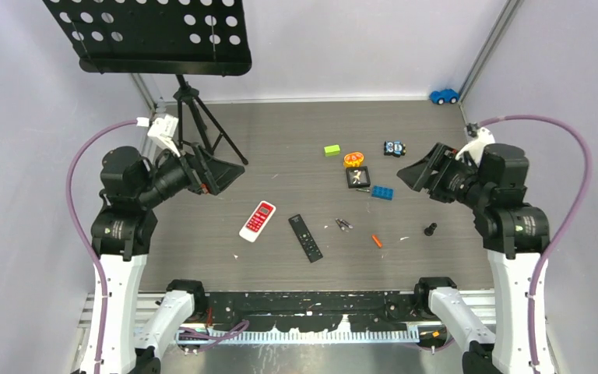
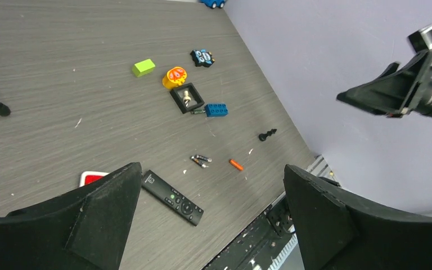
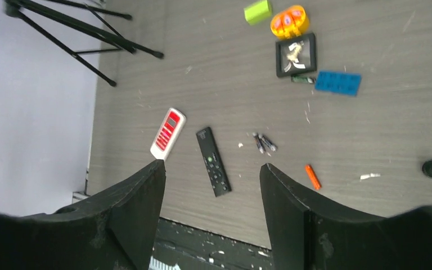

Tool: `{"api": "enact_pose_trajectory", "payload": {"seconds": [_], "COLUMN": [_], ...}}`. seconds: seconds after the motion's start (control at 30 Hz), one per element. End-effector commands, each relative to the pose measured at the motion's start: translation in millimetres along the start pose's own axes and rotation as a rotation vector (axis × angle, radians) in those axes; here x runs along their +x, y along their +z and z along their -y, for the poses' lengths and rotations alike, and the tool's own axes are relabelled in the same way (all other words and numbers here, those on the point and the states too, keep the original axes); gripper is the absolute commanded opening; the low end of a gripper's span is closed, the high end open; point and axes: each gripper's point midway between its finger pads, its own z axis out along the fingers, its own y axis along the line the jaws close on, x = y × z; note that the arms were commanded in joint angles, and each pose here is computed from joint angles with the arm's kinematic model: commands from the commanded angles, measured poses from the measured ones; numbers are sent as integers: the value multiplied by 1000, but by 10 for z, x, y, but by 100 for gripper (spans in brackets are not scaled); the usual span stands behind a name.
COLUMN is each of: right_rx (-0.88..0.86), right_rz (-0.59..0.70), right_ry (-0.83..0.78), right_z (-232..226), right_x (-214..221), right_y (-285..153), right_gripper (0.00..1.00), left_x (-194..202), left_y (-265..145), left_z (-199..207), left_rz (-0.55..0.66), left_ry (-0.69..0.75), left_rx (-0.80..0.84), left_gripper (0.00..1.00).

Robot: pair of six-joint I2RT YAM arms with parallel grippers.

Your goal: Load the batteries into the remote control

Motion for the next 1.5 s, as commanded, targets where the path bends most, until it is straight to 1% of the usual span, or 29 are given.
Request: {"api": "enact_pose_trajectory", "payload": {"seconds": [0.0,0.1,0.13,0.27,0.4,0.5,0.67,0.83,1.07,1.23,1.47], "right_rx": [4,40,34,2,50,95,139,126,222,258,213], "right_rz": [-47,-90,-101,-104,-160,-220,-279,-314,-405,-504,-665], "right_ry": [58,116,129,141,53,-32,-150,-220,-391,-505,-593], "right_z": [188,413,435,383,281,154,-90,-251,-302,-344,-409], "right_x": [212,480,573,812,1104,1344,1655,1832,2131,2471,2959], "right_y": [290,533,605,805,984,1162,1465,1744,1962,2037,2055], "right_gripper": [69,71,72,75,75,75,75,75,75,76,77], "left_x": [-24,164,265,471,581,642,722,748,722,717,780], "left_y": [107,214,254,319,354,374,335,264,116,128,194], "left_z": [-59,-194,-269,-501,-702,-797,-945,-1140,-1406,-1408,-1400], "left_rz": [37,11,-8,-40,-59,-71,-83,-102,-89,-70,-66], "left_ry": [-10,-71,-107,-145,-173,-184,-190,-173,-151,-160,-186], "left_rx": [26,36,27,-37,-116,-149,-231,-353,-533,-529,-495], "left_gripper": [100,100,100,100,100,100,100,100,100,100,100]}}
